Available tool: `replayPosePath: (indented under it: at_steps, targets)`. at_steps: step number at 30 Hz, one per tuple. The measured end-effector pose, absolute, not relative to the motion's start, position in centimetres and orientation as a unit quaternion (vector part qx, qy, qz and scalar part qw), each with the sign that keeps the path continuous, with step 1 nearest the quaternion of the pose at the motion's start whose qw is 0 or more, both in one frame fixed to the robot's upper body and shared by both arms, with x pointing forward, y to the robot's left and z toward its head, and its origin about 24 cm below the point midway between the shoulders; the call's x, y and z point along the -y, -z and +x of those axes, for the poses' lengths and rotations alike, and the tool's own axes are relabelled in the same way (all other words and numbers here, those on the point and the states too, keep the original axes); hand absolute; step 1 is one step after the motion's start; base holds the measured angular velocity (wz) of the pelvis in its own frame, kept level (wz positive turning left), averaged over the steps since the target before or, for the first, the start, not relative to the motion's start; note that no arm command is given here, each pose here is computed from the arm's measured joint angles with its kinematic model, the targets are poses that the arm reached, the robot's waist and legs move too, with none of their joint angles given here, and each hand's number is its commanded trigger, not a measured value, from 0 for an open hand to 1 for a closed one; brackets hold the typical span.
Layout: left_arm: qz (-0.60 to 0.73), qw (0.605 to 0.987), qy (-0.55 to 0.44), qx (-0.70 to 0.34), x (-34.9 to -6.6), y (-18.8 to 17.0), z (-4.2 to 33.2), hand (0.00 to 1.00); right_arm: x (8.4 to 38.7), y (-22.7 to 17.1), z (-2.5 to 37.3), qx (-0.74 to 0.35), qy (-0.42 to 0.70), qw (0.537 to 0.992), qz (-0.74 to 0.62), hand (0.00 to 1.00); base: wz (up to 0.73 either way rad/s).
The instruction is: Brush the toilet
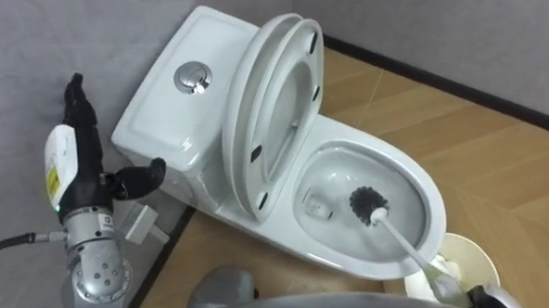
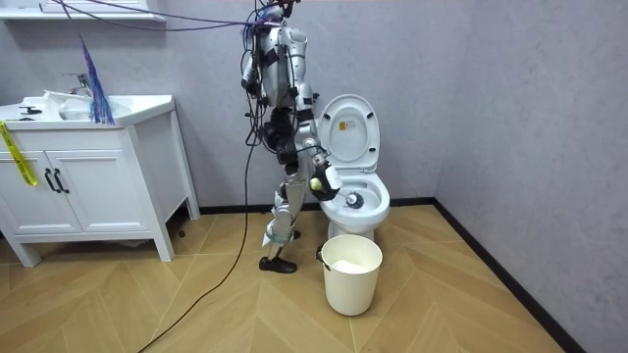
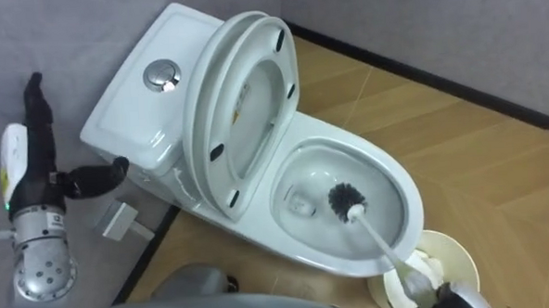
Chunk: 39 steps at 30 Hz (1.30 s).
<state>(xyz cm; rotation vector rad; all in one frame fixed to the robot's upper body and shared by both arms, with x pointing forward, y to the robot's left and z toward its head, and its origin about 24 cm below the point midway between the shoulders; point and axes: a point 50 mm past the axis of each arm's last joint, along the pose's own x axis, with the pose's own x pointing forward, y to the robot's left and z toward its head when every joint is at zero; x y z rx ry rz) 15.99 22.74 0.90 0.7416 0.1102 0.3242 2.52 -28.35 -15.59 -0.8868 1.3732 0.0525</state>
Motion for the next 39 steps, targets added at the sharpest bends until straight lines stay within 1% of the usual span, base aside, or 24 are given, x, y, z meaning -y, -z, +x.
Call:
replayPosePath:
  at_steps: [6,8,10,15,19,22,24,27,30,32,34,39]
  targets:
    - [0.391,0.908,-0.147,0.01,-22.4,-2.6,17.6,0.0,28.5,15.5,3.2,-0.61,-0.04,0.682,-0.401,1.0,0.0]
    - [0.39,0.911,-0.126,0.039,-21.4,-3.4,18.2,0.0,28.7,15.4,3.8,-0.607,-0.045,0.683,-0.404,1.0,-0.05]
    - [0.386,0.915,-0.11,0.049,-20.7,-3.3,18.5,0.0,28.8,15.3,4.2,-0.603,-0.045,0.685,-0.406,1.0,-0.05]
    - [0.389,0.918,-0.071,0.016,-19.7,-1.3,18.3,0.0,28.9,15.1,5.9,-0.584,-0.056,0.689,-0.426,1.0,-0.11]
    - [0.394,0.918,-0.02,-0.032,-18.8,1.3,18.0,0.0,30.4,14.2,8.0,-0.562,-0.054,0.685,-0.461,1.0,-0.01]
    - [0.402,0.913,0.009,-0.072,-18.7,3.3,18.0,0.0,31.4,13.3,9.7,-0.539,-0.04,0.69,-0.481,1.0,-0.12]
    - [0.408,0.91,0.022,-0.077,-18.5,4.0,17.9,0.0,31.5,12.9,10.8,-0.521,-0.036,0.694,-0.496,1.0,-0.2]
    - [0.412,0.909,0.028,-0.058,-18.3,4.0,18.8,0.0,31.8,12.5,11.5,-0.509,-0.027,0.696,-0.506,1.0,-0.08]
    - [0.428,0.903,0.011,-0.04,-19.1,3.5,19.7,0.0,32.4,11.0,14.8,-0.461,-0.017,0.708,-0.535,1.0,-0.31]
    - [0.432,0.901,0.019,-0.032,-19.1,3.1,20.8,0.0,34.2,9.2,16.6,-0.44,0.008,0.702,-0.56,1.0,0.19]
    - [0.434,0.901,0.016,-0.02,-19.0,2.6,21.5,0.0,34.8,8.2,17.7,-0.427,0.022,0.7,-0.572,1.0,-0.05]
    - [0.448,0.893,0.017,0.02,-18.9,1.0,23.1,0.0,35.3,7.0,19.2,-0.401,0.034,0.688,-0.604,1.0,-0.06]
